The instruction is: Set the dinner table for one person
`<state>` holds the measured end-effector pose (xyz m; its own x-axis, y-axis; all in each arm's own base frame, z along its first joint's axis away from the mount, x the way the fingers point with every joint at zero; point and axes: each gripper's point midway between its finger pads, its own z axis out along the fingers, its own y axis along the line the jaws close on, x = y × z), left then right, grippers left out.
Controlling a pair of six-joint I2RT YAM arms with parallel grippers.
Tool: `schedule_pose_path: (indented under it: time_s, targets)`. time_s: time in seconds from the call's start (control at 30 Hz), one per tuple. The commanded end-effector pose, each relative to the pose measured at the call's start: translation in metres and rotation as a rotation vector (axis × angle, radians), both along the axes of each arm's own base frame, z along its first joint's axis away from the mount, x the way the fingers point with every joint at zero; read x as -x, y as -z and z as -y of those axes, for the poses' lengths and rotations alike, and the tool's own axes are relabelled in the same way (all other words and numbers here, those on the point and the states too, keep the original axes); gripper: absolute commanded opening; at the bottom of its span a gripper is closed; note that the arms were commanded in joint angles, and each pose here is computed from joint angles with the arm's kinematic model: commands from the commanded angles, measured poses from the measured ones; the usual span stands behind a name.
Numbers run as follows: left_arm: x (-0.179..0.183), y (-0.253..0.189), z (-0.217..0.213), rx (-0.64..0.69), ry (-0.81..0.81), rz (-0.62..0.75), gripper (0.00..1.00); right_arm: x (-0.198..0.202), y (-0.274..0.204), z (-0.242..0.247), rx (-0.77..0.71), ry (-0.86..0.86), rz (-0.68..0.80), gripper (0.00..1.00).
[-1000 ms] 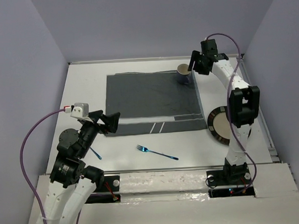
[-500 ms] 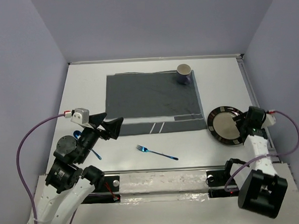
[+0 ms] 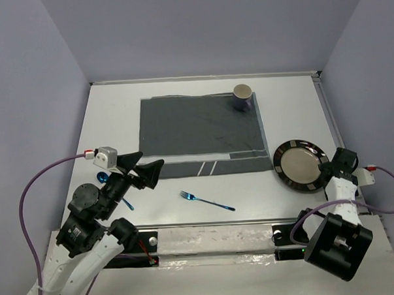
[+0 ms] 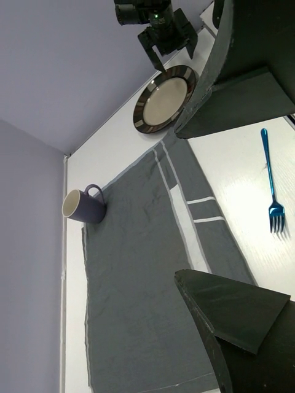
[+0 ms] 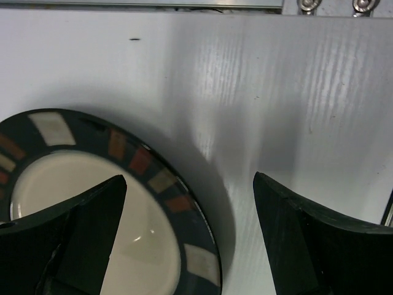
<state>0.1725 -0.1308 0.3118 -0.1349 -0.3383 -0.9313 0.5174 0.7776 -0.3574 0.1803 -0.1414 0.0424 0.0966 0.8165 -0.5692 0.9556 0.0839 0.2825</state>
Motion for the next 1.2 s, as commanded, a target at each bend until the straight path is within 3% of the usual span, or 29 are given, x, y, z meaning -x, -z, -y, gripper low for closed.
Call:
schedule_pose_path:
  time_s: [0.0, 0.23, 0.4, 0.5, 0.6, 0.63, 0.7, 0.9, 1.03, 1.17]
  targets:
    - [0.001, -0.011, -0.001, 0.023, -0.003, 0.034, 0.99, -0.003, -0.002, 0.006, -0.025, 0.05, 0.013, 0.9]
    - [0.0, -0.009, 0.002, 0.015, 0.008, 0.025, 0.99, -0.034, 0.009, -0.029, -0.188, -0.087, 0.176, 0.89]
    - [-0.002, -0.005, 0.006, 0.002, 0.016, 0.013, 0.99, -0.038, 0.027, -0.041, -0.249, -0.085, 0.227, 0.76]
    - [-0.004, -0.001, 0.008, -0.009, 0.019, 0.0, 0.99, -0.036, 0.039, -0.045, -0.265, -0.07, 0.252, 0.58]
    - [-0.006, 0.001, 0.01, -0.016, 0.022, -0.008, 0.99, -0.039, 0.035, -0.049, -0.277, -0.055, 0.31, 0.31]
    - [-0.007, 0.002, 0.01, -0.018, 0.019, -0.01, 0.99, -0.039, 0.033, -0.047, -0.264, -0.05, 0.318, 0.14]
    - [-0.009, 0.004, 0.011, -0.023, 0.024, -0.018, 0.99, -0.039, 0.024, -0.04, -0.215, -0.045, 0.343, 0.02]
    - [-0.017, 0.009, 0.01, -0.04, 0.001, -0.038, 0.99, -0.054, -0.033, -0.03, -0.075, -0.113, 0.503, 0.0]
    - [-0.02, 0.011, 0.011, -0.049, 0.002, -0.045, 0.99, -0.083, -0.137, -0.05, 0.101, -0.397, 0.805, 0.0]
    - [-0.025, 0.014, 0.008, -0.058, -0.021, -0.054, 0.99, -0.097, -0.204, -0.077, 0.137, -0.623, 0.943, 0.0]
